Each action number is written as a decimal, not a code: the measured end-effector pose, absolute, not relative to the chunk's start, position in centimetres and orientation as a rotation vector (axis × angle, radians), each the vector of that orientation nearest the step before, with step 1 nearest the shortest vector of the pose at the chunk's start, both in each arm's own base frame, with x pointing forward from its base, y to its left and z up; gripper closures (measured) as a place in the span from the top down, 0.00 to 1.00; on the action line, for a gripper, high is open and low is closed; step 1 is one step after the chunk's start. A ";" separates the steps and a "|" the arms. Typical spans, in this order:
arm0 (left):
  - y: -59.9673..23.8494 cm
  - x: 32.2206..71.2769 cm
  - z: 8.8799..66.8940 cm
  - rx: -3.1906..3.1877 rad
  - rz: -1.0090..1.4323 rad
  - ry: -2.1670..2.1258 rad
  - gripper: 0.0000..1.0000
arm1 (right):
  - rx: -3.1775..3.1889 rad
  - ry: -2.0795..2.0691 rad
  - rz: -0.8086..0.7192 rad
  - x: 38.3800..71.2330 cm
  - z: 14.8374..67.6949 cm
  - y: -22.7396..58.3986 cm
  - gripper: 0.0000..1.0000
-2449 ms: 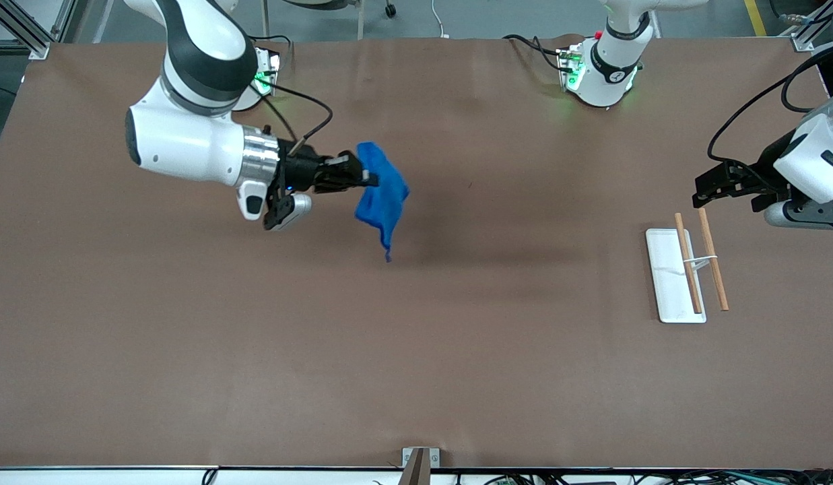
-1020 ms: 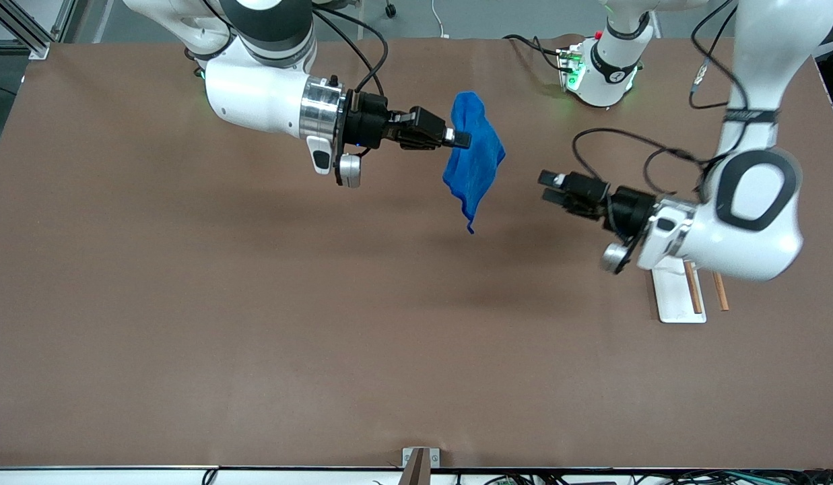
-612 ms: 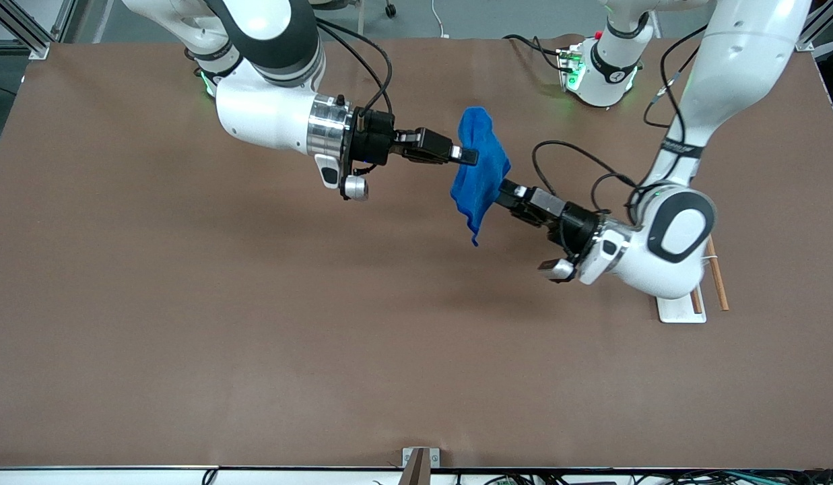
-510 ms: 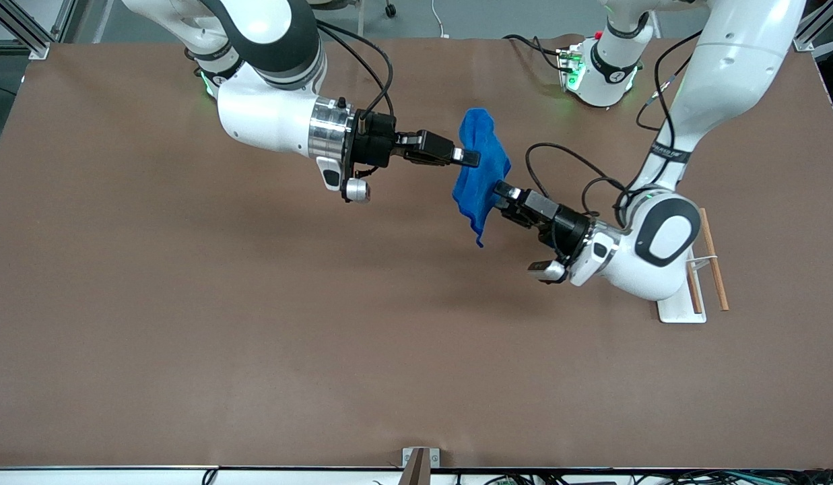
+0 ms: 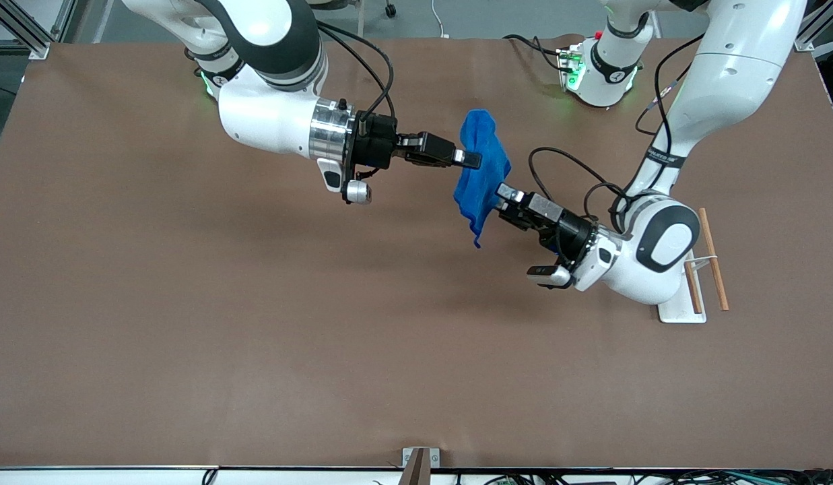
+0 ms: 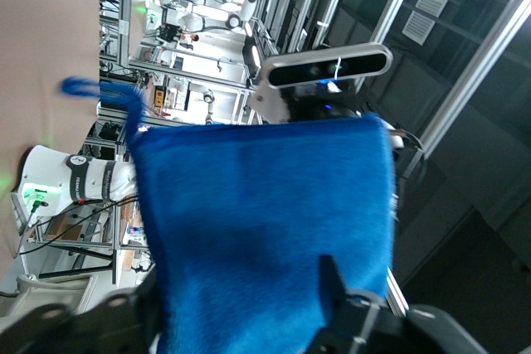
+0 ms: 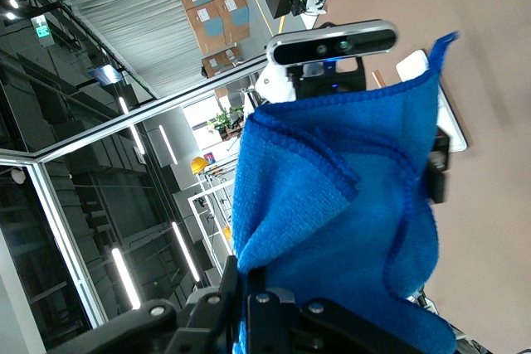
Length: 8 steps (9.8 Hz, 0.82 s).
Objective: Right arm passes towel to left arm to hang
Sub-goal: 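Grasp the hanging towel with the left gripper below the right gripper, then open the right gripper and withdraw while the left gripper carries the towel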
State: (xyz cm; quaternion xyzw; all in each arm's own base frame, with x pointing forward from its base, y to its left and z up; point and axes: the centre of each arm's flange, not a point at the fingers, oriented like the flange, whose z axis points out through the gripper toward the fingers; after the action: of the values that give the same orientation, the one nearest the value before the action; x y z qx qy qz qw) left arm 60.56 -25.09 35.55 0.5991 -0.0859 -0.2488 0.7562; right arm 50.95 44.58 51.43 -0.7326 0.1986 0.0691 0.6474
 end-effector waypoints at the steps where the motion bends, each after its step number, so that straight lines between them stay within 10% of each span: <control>1: -24.2 61.1 36.2 1.303 -0.526 -0.193 0.52 | -1.666 0.452 0.157 51.0 51.4 44.6 0.05; 4: -22.5 62.3 37.7 1.350 -0.557 -0.176 0.08 | -1.666 0.452 0.156 51.0 51.5 44.6 0.05; 8: -22.6 62.2 37.8 1.374 -0.569 -0.189 0.02 | -1.662 0.456 0.151 51.2 51.6 44.4 0.08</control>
State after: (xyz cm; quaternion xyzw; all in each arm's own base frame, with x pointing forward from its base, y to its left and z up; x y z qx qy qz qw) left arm 62.25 -22.62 37.77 0.6243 -0.0861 -0.2585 0.7321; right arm 51.21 44.37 51.60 -0.7311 0.2005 0.0665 0.6488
